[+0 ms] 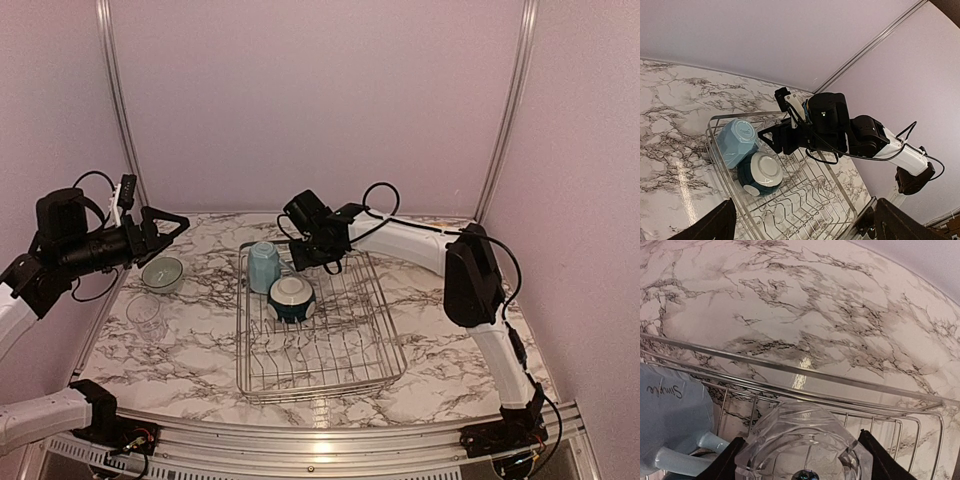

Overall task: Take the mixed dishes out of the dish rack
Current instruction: Grab the cup from the dish rack.

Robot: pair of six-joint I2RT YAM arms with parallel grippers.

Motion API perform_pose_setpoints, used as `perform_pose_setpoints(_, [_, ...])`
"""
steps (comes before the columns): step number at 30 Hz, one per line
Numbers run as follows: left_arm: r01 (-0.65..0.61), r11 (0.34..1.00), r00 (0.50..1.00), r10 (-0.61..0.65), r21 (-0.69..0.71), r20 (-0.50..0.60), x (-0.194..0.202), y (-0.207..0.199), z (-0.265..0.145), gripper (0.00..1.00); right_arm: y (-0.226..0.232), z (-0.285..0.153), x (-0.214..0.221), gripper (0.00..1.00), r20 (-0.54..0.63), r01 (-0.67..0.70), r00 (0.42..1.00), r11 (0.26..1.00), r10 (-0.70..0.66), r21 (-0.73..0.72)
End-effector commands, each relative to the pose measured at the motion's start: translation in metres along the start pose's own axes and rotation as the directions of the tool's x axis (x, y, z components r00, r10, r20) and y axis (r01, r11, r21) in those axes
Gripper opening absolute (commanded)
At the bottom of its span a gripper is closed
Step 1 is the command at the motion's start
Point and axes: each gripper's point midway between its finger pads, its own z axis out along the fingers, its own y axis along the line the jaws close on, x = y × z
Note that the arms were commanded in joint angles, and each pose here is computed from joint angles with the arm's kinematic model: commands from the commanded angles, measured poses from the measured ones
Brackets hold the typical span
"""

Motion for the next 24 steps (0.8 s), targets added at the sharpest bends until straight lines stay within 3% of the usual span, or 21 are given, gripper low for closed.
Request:
perform_pose_setpoints(1, [0.018, 1.000, 0.999, -0.017, 0.024, -0.027, -0.005, -0.005, 0.012, 0.99, 0.005, -0.007, -0.008, 0.50, 0.032, -0.043, 0.999, 0.999, 0.044, -0.017])
perform_pose_setpoints(9, [0.088, 0.996, 0.995, -0.087, 0.001, -0.052, -0.005, 0.001, 0.030, 0.99, 0.003, -0.045, -0.035, 0.29, 0.108, -0.096, 0.989, 0.992, 0.104, -0.079])
perform_pose_setpoints(24, [0.142, 0.990, 0.985, -0.141, 0.000, -0.102, 0.014, -0.011, 0.079, 0.99, -0.023, -0.160, -0.038, 0.13, 0.278, -0.153, 0.930, 0.942, 0.240, -0.300])
